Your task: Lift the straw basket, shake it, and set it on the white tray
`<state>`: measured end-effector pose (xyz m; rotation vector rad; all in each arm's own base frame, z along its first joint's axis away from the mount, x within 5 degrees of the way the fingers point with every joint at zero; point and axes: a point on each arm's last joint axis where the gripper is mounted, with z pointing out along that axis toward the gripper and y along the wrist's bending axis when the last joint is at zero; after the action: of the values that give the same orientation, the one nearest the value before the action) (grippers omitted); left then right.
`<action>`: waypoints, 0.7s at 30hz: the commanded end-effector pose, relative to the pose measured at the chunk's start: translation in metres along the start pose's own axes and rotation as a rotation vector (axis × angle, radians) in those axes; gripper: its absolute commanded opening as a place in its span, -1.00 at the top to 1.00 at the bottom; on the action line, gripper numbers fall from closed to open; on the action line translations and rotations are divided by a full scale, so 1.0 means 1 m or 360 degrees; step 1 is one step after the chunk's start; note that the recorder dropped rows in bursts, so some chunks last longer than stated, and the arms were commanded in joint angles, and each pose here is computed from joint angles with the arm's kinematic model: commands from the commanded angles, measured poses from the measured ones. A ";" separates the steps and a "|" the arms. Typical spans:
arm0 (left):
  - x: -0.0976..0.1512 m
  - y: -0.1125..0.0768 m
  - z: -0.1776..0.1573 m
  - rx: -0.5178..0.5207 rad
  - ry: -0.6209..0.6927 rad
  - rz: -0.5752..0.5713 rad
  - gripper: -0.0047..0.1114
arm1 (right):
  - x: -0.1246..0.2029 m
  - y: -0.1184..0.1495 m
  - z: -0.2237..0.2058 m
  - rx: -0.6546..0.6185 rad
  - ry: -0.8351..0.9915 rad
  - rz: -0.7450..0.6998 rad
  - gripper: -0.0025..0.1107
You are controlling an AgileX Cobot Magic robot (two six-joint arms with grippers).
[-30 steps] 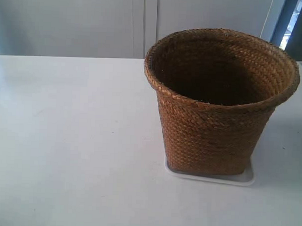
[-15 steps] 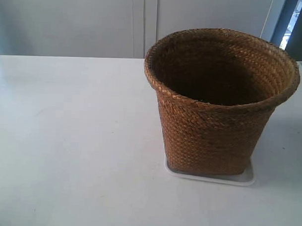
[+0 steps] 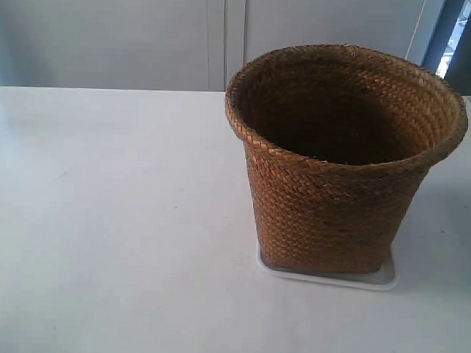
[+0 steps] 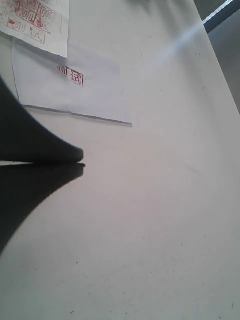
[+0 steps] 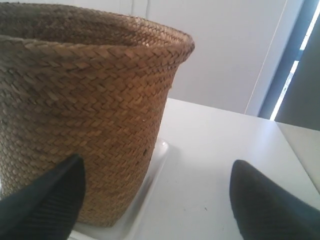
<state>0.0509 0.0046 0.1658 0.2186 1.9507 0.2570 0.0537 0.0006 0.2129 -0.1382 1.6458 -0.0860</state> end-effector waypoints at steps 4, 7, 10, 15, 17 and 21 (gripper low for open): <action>0.001 -0.001 0.000 0.0015 -0.0005 -0.0013 0.92 | 0.008 0.001 0.002 -0.0002 0.0012 -0.0008 -0.36; 0.001 -0.001 0.000 0.0015 -0.0005 -0.0013 0.92 | 0.013 0.002 0.003 -0.0005 0.0035 -0.0009 -0.36; 0.001 -0.001 0.000 0.0015 -0.0005 -0.0013 0.92 | 0.017 0.003 0.004 -0.0008 0.0048 -0.0009 -0.36; 0.001 -0.001 0.000 0.0015 -0.0005 -0.0013 0.92 | 0.021 0.003 0.003 -0.0011 0.0121 -0.0009 -0.36; 0.001 -0.001 0.000 0.0015 -0.0005 -0.0013 0.92 | 0.022 0.003 0.003 -0.0012 0.0135 -0.0003 -0.36; 0.001 -0.001 0.000 0.0015 -0.0005 -0.0013 0.92 | 0.032 0.003 0.002 -0.0019 0.0304 0.0000 -0.36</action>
<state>0.0509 0.0046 0.1658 0.2186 1.9507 0.2570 0.0548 0.0001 0.1881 -0.1402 1.7716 -0.0840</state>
